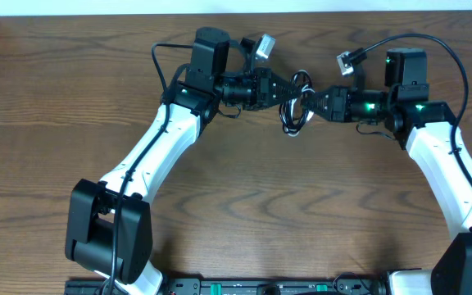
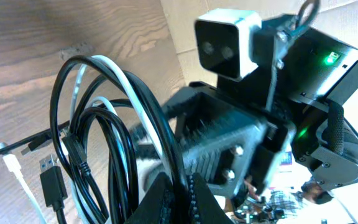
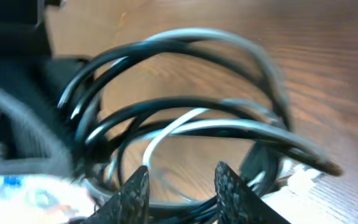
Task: Untangle cables
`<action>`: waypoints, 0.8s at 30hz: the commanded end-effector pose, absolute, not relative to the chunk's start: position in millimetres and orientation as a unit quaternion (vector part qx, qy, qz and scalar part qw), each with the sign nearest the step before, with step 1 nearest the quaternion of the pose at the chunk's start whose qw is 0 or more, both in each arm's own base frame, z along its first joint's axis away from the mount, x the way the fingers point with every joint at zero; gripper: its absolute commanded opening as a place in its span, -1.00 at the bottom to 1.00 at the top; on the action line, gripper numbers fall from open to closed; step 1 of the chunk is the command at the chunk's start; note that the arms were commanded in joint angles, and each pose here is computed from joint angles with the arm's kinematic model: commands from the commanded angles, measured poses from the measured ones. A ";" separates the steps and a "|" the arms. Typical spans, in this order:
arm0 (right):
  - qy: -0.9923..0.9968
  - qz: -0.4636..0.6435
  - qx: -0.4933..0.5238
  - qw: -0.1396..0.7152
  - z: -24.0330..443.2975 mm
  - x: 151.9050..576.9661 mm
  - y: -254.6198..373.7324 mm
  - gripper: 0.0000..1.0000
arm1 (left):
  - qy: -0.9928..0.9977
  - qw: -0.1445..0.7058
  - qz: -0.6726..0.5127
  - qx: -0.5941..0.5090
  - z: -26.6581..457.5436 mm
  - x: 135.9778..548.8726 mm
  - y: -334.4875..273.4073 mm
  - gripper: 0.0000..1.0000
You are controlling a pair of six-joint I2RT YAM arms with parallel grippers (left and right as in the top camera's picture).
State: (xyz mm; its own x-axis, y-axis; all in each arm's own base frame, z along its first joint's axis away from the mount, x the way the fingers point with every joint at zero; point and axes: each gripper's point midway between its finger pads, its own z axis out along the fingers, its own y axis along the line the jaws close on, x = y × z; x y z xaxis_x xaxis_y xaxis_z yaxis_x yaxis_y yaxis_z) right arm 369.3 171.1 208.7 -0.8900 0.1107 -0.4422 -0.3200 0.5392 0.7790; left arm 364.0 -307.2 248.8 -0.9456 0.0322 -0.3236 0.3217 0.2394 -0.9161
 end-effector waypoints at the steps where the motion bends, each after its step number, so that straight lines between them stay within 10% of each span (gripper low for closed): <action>1: 0.856 0.459 0.002 0.240 215.6 386.4 162.2 -0.38 | 0.775 0.084 -0.620 0.091 254.9 358.4 -308.5 -0.85; 24: 0.901 0.367 0.081 0.217 157.5 403.4 187.1 -0.07 | 0.697 0.025 -0.710 0.092 333.8 348.1 -315.0 -0.85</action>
State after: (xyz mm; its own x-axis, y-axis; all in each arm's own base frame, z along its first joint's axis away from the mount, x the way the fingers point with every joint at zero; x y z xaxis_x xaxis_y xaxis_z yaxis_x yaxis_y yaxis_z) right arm 397.2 193.2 184.9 -0.8846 0.2867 -0.3678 -0.0867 0.6738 0.7338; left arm 361.0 -315.6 312.2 -0.9708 0.0297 -0.2381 0.2388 0.0242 -0.9708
